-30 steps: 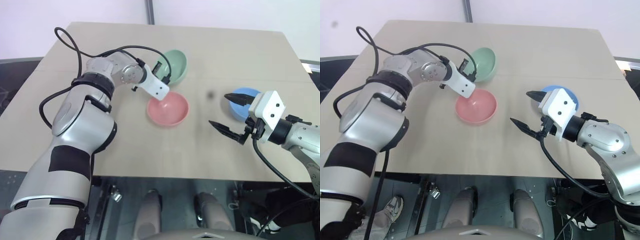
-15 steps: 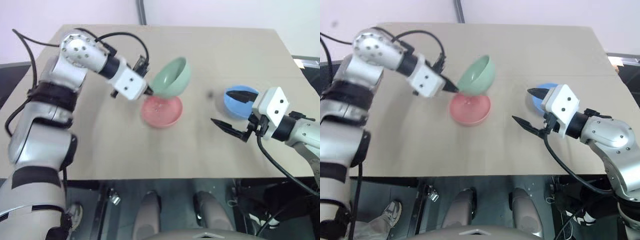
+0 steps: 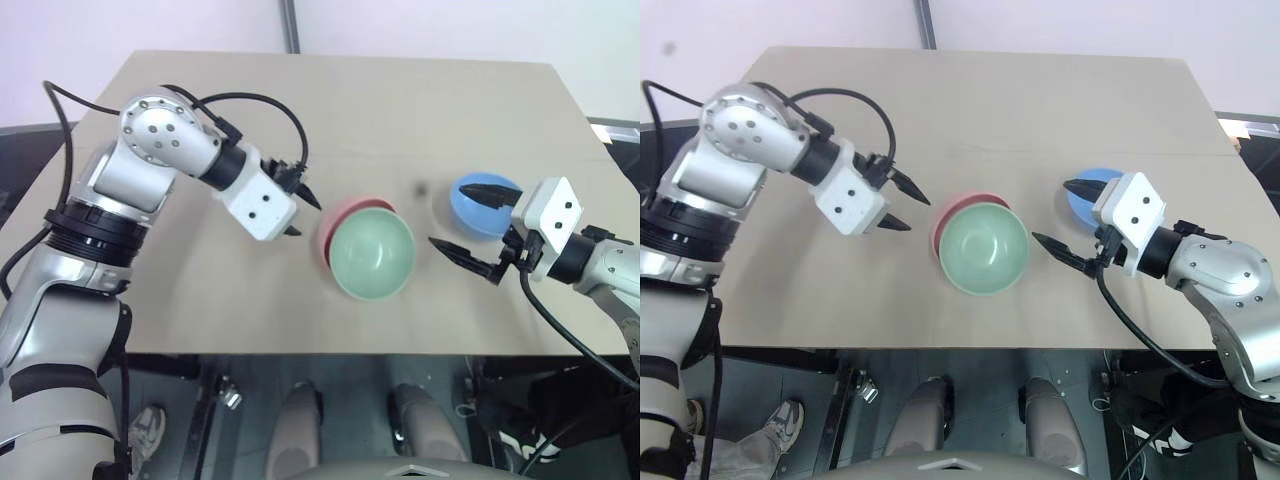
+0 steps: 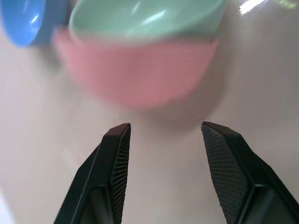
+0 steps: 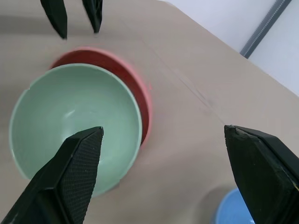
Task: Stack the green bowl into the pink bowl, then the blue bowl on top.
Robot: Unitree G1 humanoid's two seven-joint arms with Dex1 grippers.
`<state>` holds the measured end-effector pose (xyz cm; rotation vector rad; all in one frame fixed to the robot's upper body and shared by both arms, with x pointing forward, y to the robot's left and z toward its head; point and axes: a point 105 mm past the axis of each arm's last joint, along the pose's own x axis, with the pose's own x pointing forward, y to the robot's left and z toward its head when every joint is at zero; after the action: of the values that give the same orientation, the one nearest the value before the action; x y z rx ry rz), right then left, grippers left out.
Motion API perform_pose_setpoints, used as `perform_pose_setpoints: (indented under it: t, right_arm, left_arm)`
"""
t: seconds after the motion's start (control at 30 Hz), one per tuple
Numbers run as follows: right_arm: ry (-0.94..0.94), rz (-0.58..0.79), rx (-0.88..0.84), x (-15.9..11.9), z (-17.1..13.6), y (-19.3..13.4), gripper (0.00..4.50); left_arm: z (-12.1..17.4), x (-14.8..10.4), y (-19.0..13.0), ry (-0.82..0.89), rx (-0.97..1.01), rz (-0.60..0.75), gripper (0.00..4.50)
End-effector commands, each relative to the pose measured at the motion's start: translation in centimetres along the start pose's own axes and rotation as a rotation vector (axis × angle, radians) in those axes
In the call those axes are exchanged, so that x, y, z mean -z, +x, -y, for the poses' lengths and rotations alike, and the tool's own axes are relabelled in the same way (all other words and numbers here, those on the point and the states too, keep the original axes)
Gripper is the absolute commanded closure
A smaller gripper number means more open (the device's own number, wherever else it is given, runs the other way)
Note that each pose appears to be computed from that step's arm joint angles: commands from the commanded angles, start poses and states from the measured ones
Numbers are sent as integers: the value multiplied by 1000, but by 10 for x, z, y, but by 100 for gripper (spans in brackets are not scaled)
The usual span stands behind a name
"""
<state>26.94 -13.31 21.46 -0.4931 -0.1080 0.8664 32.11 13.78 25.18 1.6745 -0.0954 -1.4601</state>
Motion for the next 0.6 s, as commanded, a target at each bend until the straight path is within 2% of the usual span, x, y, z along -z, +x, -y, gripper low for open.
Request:
perform_pose_setpoints:
  t: [0.03,0.6]
  right_arm:
    - [-35,26,19,-5,3,-1,0]
    - [-47,33,11,-10,7,4,0]
  left_arm:
    - [-1,-1,-13,-41,-82,-38,189]
    - [5,-23,2,-242,-181,62,189]
